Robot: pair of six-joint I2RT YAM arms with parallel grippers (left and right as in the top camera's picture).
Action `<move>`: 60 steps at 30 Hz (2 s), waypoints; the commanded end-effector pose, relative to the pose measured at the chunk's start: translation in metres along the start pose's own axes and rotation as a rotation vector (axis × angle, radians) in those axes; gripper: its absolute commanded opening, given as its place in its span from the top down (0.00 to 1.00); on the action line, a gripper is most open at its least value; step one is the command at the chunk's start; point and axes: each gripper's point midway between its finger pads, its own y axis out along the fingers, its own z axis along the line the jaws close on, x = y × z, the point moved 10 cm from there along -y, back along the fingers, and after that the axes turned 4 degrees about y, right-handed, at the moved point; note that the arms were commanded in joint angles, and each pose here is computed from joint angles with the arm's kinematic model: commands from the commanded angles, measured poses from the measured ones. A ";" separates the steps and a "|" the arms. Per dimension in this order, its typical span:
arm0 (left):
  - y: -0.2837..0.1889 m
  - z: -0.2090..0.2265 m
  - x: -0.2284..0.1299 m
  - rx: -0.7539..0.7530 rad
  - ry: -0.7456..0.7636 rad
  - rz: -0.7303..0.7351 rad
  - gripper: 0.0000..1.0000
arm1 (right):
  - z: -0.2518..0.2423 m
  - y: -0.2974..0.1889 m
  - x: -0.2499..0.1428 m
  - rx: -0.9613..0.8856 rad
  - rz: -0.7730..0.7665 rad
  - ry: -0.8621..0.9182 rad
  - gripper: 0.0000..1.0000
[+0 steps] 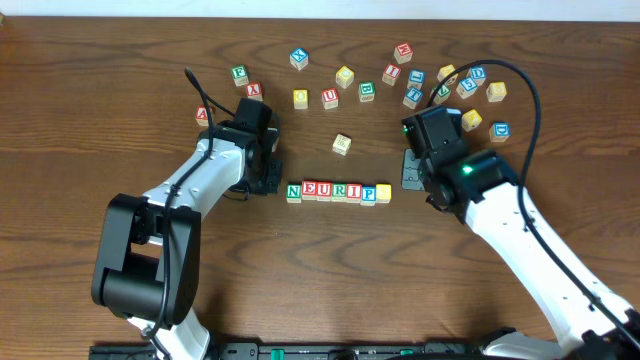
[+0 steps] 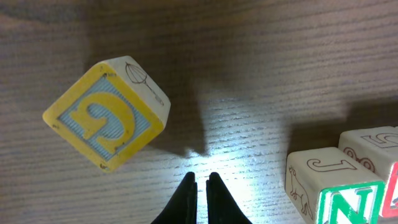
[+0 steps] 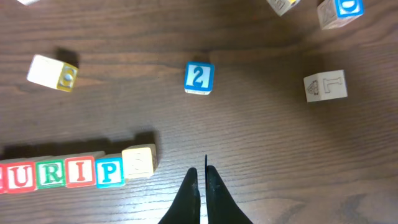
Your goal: Spell out NEURIPS
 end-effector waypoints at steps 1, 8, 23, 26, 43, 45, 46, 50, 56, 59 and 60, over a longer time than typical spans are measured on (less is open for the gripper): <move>-0.003 0.001 -0.004 0.007 -0.014 0.017 0.92 | 0.000 0.004 0.001 -0.024 0.000 -0.005 0.99; -0.009 0.001 -0.021 0.012 -0.022 0.120 0.92 | 0.001 0.004 0.004 -0.015 -0.014 0.012 0.99; -0.010 -0.034 -0.038 -0.117 0.046 0.231 0.93 | 0.001 0.004 0.004 -0.013 -0.018 0.022 0.99; -0.009 -0.048 -0.039 -0.120 0.097 0.225 0.93 | 0.000 0.004 0.005 -0.015 -0.018 0.024 0.99; -0.006 -0.054 -0.031 -0.088 0.068 0.161 0.93 | -0.001 0.004 0.004 -0.022 -0.010 0.022 0.99; -0.006 -0.054 -0.031 -0.089 0.074 0.161 0.92 | -0.001 0.004 0.004 -0.022 -0.009 0.022 0.99; -0.006 -0.055 -0.031 -0.089 0.080 0.159 0.92 | -0.001 0.004 0.004 -0.022 -0.009 0.022 0.99; -0.006 -0.055 -0.029 -0.092 0.086 0.146 0.92 | -0.001 0.004 0.004 -0.022 -0.009 0.022 0.99; -0.006 -0.056 -0.026 -0.096 0.097 0.120 0.92 | -0.001 0.004 0.004 -0.022 -0.009 0.022 0.99; -0.005 -0.056 -0.025 -0.098 0.098 0.113 0.93 | -0.001 0.004 0.004 -0.022 -0.008 0.022 0.99; -0.005 -0.056 -0.024 -0.098 0.098 0.111 0.93 | -0.001 0.004 0.004 -0.022 -0.008 0.022 0.99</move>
